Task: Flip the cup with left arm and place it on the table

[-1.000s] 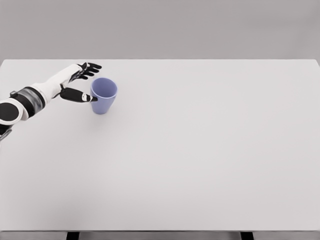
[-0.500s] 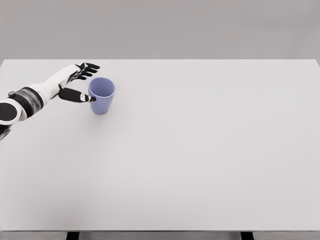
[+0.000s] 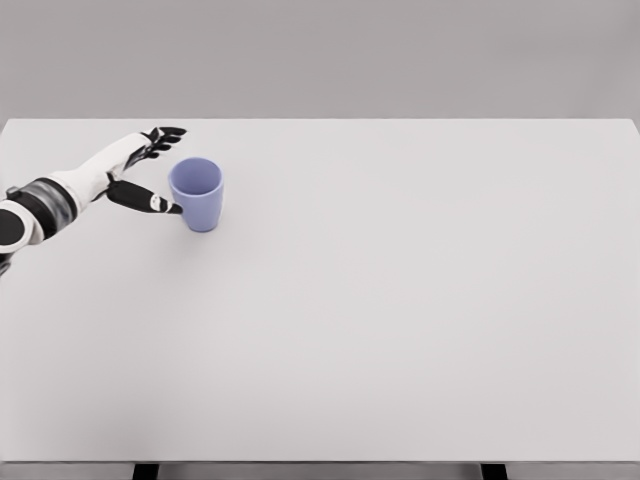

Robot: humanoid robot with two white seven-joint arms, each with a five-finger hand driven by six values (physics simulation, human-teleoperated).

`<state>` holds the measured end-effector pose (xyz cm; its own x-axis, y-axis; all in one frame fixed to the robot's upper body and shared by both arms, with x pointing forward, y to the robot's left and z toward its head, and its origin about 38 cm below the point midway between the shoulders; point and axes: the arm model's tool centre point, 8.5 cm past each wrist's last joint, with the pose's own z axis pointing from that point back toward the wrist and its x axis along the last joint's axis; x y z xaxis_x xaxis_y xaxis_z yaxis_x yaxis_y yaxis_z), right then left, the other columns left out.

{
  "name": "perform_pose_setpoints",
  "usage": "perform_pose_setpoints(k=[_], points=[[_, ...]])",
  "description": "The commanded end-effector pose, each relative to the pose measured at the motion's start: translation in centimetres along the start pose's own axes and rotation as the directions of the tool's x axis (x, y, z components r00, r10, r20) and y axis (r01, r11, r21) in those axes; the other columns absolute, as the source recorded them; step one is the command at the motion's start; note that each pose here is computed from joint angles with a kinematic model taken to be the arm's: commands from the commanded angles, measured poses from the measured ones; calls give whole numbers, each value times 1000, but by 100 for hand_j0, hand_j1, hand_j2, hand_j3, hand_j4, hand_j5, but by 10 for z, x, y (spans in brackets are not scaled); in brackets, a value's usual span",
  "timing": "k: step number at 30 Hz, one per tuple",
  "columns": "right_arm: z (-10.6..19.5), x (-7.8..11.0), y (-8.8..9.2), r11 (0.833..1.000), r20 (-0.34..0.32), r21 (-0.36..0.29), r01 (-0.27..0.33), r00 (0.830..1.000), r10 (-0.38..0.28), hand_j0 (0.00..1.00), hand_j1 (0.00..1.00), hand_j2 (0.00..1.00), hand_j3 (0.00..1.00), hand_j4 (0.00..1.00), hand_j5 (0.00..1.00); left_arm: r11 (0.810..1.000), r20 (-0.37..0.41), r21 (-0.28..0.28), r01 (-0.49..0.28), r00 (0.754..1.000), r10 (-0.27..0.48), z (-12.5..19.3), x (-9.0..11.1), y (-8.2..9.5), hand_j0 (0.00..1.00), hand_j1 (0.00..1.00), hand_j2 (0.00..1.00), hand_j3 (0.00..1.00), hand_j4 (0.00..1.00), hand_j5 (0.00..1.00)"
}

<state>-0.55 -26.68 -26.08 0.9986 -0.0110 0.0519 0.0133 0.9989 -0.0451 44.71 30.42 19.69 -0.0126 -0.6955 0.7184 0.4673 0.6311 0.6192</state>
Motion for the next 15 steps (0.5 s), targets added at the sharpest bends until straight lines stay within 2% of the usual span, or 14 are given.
perform_pose_setpoints(k=[1,15], points=[[0,-1,0,1000,-1,0,0,1000,0,100,100,100,100,100,100,1000,-7,7,11,1000,-11,4,-2,5,100,100,100,100,100,100],[0,-1,0,1000,-2,0,0,1000,0,100,100,100,100,100,100,1000,-14,11,21,1000,-21,7,-4,8,100,100,100,100,100,100]])
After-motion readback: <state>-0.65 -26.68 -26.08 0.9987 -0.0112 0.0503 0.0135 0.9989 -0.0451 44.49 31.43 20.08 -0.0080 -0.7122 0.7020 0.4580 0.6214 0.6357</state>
